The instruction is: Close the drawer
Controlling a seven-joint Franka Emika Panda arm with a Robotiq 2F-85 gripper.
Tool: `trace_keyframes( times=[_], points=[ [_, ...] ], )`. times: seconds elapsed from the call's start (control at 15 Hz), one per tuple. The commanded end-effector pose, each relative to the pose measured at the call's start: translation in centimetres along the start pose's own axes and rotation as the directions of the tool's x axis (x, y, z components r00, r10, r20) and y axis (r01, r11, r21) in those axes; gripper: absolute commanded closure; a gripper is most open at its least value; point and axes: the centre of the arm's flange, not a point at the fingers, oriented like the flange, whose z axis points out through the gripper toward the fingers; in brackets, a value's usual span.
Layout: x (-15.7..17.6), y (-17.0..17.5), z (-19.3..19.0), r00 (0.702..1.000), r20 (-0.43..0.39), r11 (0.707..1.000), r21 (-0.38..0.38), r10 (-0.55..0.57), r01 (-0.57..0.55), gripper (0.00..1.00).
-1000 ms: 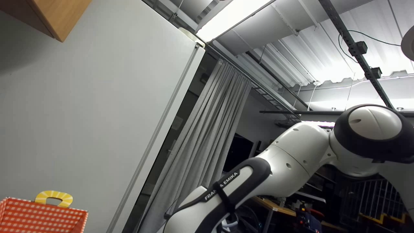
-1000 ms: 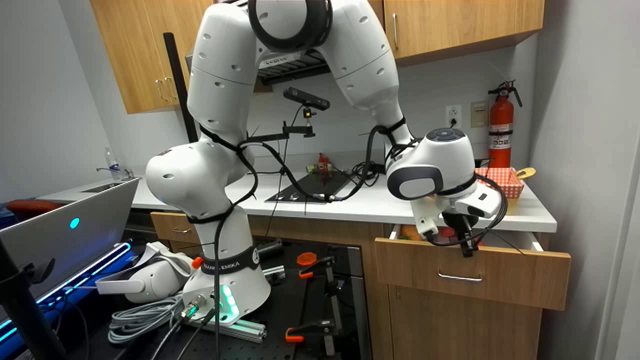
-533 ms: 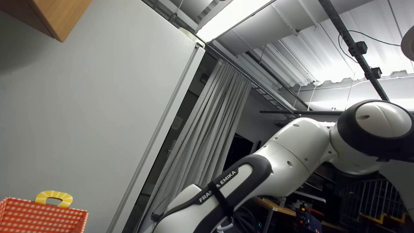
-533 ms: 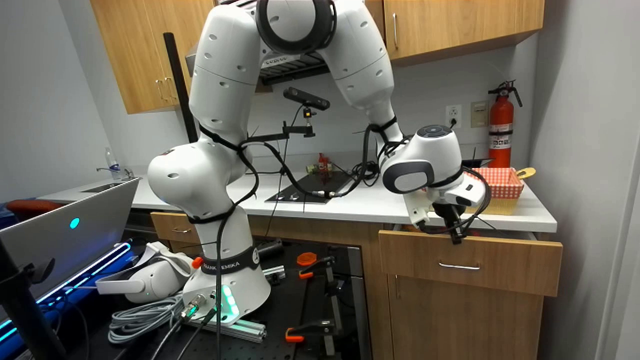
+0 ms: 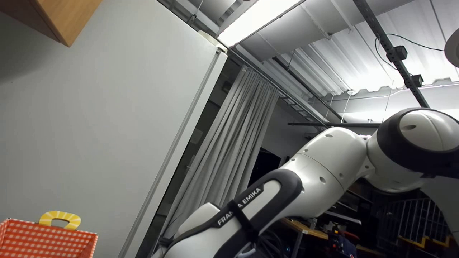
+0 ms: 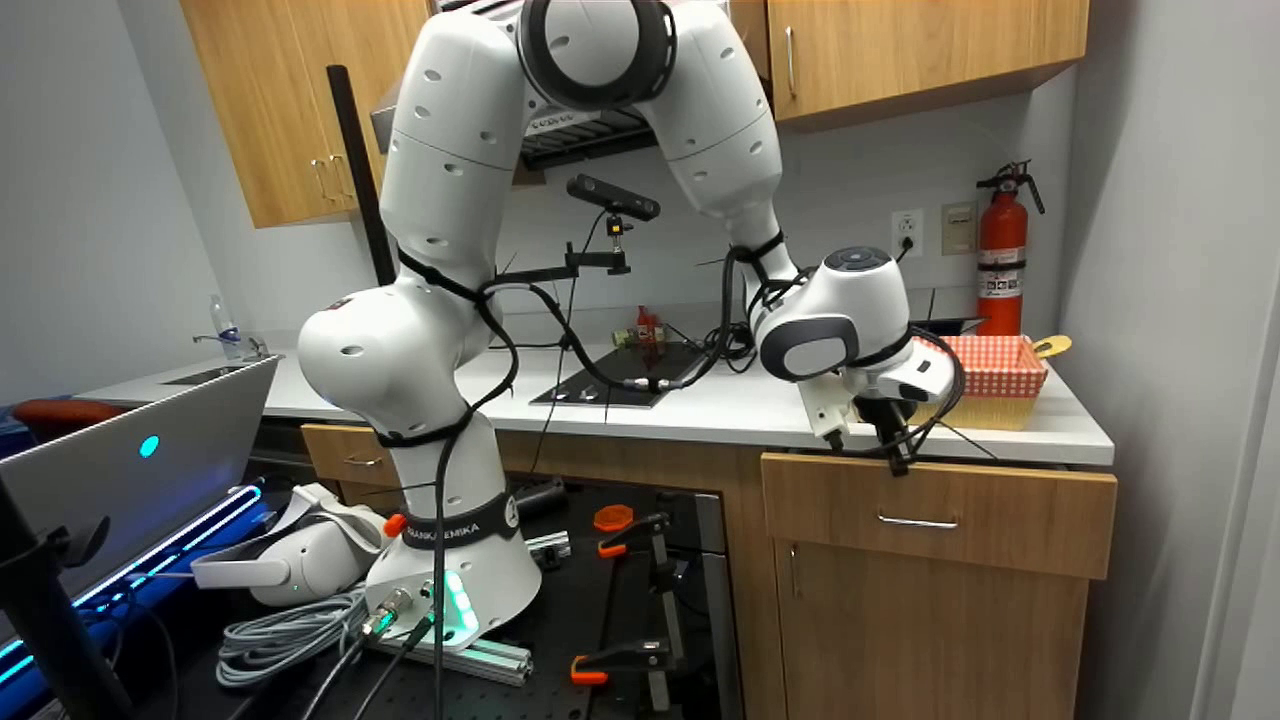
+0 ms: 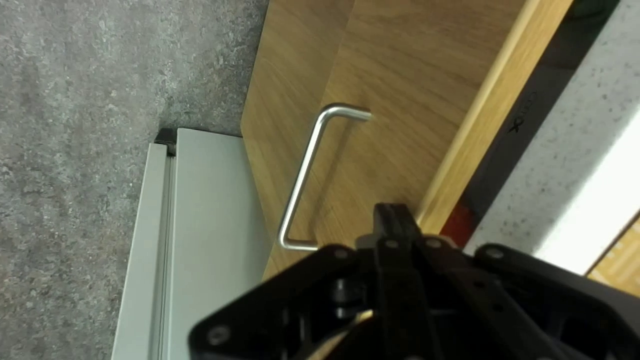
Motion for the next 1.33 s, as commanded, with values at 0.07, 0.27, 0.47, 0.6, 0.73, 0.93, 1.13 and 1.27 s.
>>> trace_keyframes(
  times=[0.07, 0.27, 0.47, 0.6, 0.73, 0.93, 1.13, 1.27],
  points=[
    [0.0, -1.3, 0.2, 1.000, -0.027, 1.000, 0.020, 0.012, -0.012, 1.00],
    [-0.1, -1.5, 0.3, 1.000, -0.027, 1.000, 0.022, 0.014, -0.013, 1.00],
    [0.1, -1.6, 0.3, 1.000, -0.026, 1.000, 0.025, 0.014, -0.014, 1.00],
    [0.2, -1.6, 0.4, 0.999, -0.020, 0.999, 0.037, 0.026, -0.025, 1.00],
    [0.3, -1.9, 0.4, 0.999, 0.000, 0.997, 0.062, 0.043, -0.043, 1.00],
    [0.3, -2.6, 0.5, 0.998, 0.008, 0.995, 0.086, 0.057, -0.058, 1.00],
    [0.5, -2.6, 0.3, 0.997, 0.010, 0.993, 0.098, 0.072, -0.072, 1.00],
    [0.6, -2.5, 0.2, 0.997, 0.013, 0.991, 0.107, 0.080, -0.081, 1.00]
  ],
)
